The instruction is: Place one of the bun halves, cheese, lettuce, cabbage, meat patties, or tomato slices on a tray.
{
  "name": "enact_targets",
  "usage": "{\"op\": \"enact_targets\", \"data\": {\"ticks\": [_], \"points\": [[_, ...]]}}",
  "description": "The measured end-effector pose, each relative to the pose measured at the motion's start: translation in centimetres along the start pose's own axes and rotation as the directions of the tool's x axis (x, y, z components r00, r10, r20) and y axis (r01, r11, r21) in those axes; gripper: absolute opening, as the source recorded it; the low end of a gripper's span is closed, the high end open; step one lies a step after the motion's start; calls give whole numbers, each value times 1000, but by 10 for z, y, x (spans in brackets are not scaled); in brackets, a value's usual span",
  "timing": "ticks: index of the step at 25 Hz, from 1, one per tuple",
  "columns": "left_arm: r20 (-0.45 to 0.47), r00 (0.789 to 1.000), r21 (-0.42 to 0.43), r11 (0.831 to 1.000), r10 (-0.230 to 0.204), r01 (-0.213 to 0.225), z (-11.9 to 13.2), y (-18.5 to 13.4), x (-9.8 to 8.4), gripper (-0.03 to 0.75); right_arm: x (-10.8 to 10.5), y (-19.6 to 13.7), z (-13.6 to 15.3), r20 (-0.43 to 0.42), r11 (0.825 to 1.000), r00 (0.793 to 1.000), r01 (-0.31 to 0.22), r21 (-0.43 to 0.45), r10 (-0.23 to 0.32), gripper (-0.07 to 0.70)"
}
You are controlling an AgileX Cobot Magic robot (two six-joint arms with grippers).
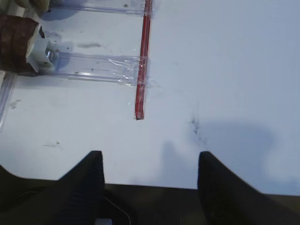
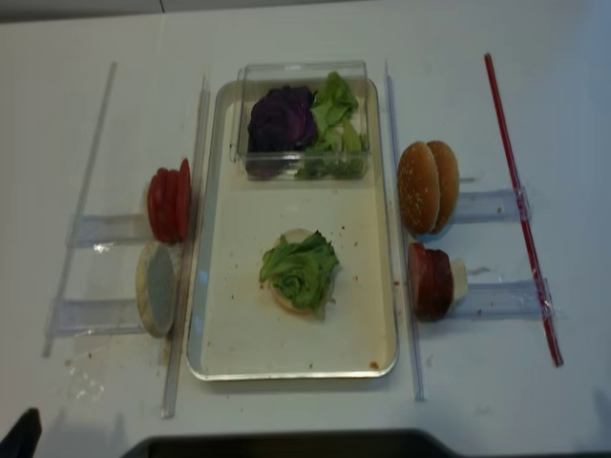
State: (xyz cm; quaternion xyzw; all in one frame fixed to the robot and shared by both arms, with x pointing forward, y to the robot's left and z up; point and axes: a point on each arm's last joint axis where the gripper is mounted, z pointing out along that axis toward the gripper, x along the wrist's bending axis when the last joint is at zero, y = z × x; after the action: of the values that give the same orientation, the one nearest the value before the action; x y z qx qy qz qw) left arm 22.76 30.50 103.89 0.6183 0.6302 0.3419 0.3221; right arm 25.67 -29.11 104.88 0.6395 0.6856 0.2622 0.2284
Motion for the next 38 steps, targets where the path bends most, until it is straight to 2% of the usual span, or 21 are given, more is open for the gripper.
{"op": "enact_targets", "data": {"ticks": [5, 12, 25, 38], "points": [[0, 1000, 0, 1000, 0, 0, 0, 0, 0, 453, 0, -6, 2, 4, 999, 1000, 1, -39, -1, 456], [0, 1000, 0, 1000, 0, 0, 0, 0, 0, 453, 1, -12, 1, 12, 991, 1000, 6, -137, -4, 455], [0, 1000, 0, 1000, 0, 0, 0, 0, 0, 453, 0, -14, 3, 16, 984, 1000, 8, -179, -5, 454], [0, 1000, 0, 1000, 0, 0, 0, 0, 0, 453, 2, -26, -7, 25, 958, 1000, 19, -287, -12, 454]]}}
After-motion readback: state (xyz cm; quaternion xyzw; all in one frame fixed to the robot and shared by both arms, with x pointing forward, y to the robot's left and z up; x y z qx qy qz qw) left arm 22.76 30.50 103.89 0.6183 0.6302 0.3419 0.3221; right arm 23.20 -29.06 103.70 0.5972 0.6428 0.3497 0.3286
